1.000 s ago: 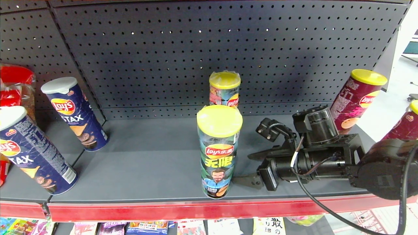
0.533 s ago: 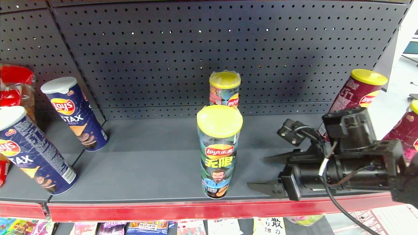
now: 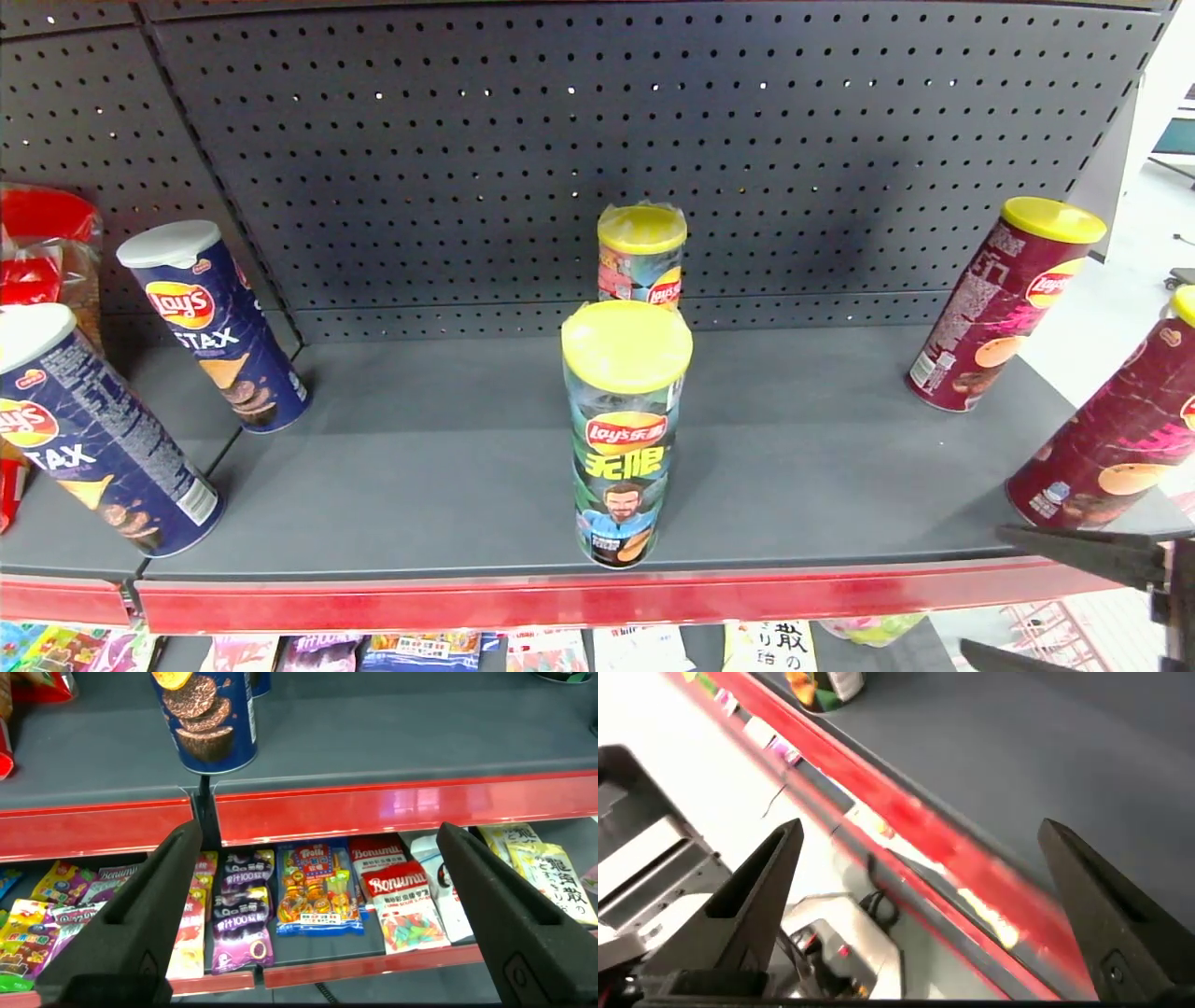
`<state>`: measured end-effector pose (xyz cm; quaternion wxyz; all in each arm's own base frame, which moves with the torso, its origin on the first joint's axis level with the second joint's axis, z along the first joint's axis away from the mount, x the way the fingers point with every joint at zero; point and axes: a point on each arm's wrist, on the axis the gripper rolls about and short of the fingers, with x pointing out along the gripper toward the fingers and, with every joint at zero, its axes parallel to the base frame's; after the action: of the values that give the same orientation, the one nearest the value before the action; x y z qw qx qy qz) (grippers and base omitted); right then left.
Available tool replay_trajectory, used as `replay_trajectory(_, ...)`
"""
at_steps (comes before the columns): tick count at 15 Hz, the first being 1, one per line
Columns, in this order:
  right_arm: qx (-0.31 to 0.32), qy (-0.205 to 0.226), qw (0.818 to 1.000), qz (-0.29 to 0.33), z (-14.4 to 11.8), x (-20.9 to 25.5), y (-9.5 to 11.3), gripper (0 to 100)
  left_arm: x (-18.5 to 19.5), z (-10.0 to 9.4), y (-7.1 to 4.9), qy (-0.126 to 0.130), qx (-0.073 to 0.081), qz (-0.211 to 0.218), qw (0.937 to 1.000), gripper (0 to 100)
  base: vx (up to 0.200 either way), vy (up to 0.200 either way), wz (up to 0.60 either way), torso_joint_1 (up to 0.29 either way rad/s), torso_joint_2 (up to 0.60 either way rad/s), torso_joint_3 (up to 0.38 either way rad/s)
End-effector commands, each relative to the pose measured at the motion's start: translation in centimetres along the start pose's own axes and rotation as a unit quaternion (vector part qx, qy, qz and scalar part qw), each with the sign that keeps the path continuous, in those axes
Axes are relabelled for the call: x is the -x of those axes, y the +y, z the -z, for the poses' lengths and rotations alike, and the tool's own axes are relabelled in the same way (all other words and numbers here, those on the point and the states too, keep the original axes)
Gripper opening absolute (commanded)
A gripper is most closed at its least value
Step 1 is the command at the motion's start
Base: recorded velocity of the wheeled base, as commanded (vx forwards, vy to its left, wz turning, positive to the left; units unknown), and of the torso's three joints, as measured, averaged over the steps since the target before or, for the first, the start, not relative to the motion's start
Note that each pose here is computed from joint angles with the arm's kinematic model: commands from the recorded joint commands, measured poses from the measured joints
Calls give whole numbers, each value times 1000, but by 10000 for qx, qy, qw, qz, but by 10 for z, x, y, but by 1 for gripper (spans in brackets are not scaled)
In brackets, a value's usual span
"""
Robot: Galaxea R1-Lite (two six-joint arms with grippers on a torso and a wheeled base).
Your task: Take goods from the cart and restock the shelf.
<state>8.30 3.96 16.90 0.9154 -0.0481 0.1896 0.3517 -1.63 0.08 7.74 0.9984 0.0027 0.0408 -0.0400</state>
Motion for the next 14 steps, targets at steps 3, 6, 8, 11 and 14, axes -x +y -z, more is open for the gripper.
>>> replay_trajectory(3, 140, -943, 9860, 1365, 56, 53, 20, 100, 0, 0, 0, 6, 1, -1, 10000, 100, 0, 0, 0, 0, 0, 0)
replay_trajectory(6, 73, -1034, 9659, 2372, 85, 62, 30, 100, 0, 0, 0, 6, 1, -1, 10000, 100, 0, 0, 0, 0, 0, 0)
replay_trajectory(8, 111, -1337, 9469, 2922, 110, 62, 38, 100, 0, 0, 0, 6, 1, -1, 10000, 100, 0, 0, 0, 0, 0, 0)
replay_trajectory(11, 55, -1561, 9383, 3084, 118, 59, 37, 100, 0, 0, 0, -2, 1, -1, 10000, 100, 0, 0, 0, 0, 0, 0)
replay_trajectory(14, -58, -1968, 9396, 2801, 121, 63, 40, 100, 0, 0, 0, -2, 1, -1, 10000, 100, 0, 0, 0, 0, 0, 0)
